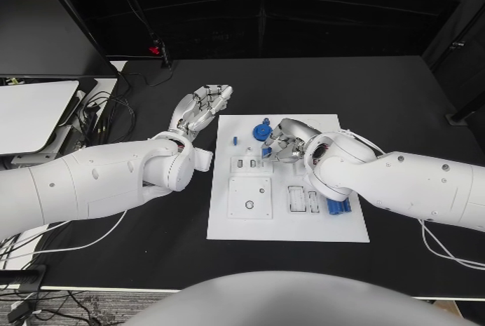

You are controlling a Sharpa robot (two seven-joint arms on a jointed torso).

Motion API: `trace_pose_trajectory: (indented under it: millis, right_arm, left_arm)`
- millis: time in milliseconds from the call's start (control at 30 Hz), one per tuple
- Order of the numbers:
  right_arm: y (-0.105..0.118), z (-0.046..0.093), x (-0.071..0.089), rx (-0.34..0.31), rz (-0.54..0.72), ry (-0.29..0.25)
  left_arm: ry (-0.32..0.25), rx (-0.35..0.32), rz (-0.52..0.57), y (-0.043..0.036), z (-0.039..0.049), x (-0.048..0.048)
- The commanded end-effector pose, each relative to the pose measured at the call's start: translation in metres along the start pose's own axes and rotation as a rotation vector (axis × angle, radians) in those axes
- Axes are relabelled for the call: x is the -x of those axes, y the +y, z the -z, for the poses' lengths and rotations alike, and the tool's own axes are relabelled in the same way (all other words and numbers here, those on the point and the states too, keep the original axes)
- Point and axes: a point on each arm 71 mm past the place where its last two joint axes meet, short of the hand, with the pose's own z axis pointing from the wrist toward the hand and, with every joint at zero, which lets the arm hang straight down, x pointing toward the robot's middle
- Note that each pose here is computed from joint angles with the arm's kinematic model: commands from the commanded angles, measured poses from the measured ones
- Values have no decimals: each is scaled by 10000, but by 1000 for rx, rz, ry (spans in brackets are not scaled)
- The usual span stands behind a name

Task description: Assemble the parts on the task board

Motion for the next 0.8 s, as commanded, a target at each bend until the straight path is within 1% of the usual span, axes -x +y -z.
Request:
trace_pose_trajectory:
  millis: [33, 433, 800]
  right_arm:
    - [11, -8, -19, -5, 12, -6]
    - [75, -35, -89, 11, 14, 6]
    - [74, -38, -115, -1, 38, 31]
  left_arm:
    - [6, -295, -1, -214, 22, -7]
    - [6, -295, -1, -213, 17, -11]
    - [7, -293, -1, -211, 14, -14]
